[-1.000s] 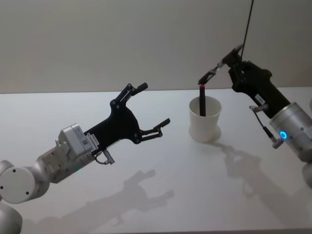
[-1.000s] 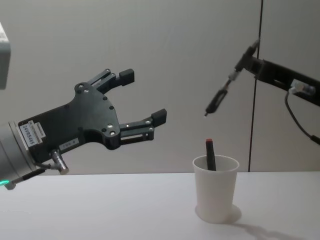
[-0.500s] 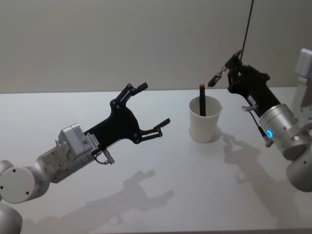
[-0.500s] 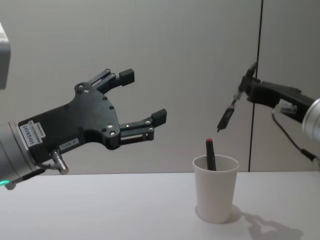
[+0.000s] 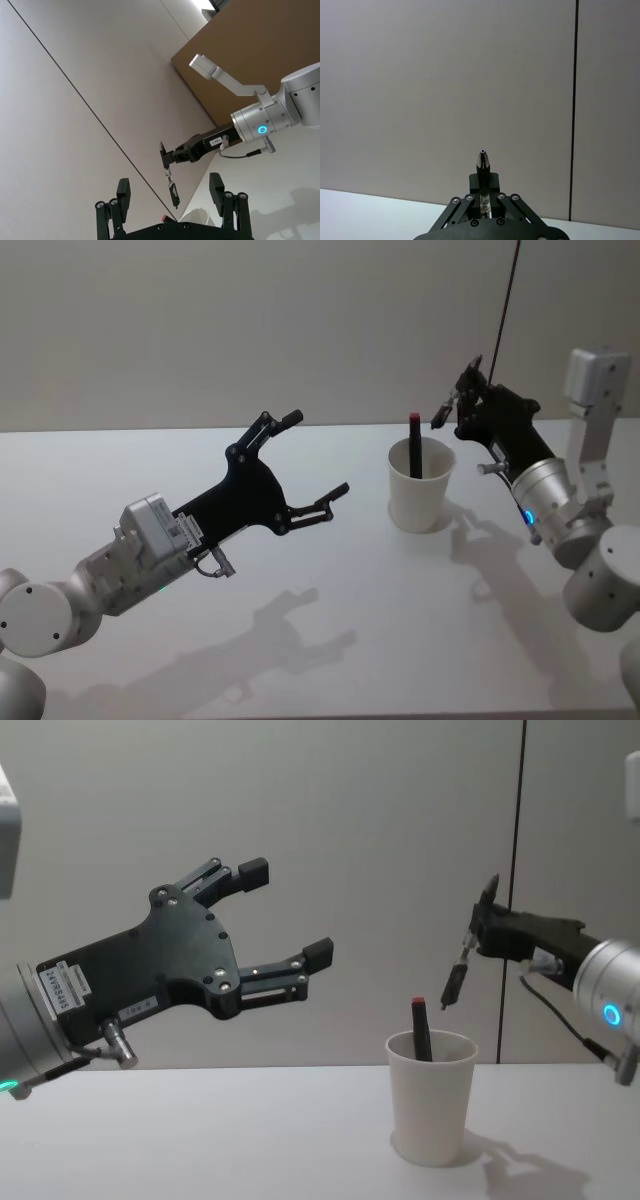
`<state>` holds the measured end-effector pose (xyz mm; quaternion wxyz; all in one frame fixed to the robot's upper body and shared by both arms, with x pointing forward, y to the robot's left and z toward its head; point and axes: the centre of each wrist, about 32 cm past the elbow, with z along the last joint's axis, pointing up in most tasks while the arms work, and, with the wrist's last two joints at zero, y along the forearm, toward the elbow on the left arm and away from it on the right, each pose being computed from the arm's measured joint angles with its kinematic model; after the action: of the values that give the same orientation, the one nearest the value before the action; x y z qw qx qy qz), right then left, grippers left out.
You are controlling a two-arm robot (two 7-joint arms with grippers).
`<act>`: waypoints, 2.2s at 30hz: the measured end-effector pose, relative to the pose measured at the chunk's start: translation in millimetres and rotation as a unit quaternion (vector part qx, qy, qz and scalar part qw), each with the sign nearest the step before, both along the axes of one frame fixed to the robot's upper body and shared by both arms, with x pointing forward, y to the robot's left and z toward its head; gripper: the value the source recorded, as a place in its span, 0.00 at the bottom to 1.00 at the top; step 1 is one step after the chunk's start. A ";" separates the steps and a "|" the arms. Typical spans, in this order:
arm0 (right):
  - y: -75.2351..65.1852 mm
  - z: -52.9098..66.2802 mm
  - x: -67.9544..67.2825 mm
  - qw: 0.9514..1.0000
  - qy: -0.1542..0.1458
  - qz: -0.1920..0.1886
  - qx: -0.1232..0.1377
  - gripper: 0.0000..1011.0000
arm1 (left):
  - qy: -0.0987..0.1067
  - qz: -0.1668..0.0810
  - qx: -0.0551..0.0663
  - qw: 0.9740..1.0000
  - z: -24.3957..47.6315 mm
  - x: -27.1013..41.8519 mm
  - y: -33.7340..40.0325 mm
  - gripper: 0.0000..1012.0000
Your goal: Place the pen into the pen holder.
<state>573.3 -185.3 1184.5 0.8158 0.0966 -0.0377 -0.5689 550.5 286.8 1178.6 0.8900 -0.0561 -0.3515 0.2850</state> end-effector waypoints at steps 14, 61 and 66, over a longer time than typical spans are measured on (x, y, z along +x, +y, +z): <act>3.5 -0.2 3.7 0.999 0.030 0.005 -0.010 0.09 | 0.000 0.000 0.000 1.000 0.0 0.0 0.0 0.99; -3.9 4.0 -2.4 0.997 0.069 0.040 0.001 0.99 | 0.000 0.000 0.000 1.000 0.0 0.0 0.0 0.99; -4.1 4.2 -2.5 0.997 0.069 0.040 0.002 0.99 | 0.000 0.000 0.000 1.000 0.0 0.0 0.0 0.99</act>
<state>570.8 -189.4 1188.7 0.8385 0.0600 0.0231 -0.5411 550.5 286.8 1178.6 0.8900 -0.0561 -0.3515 0.2850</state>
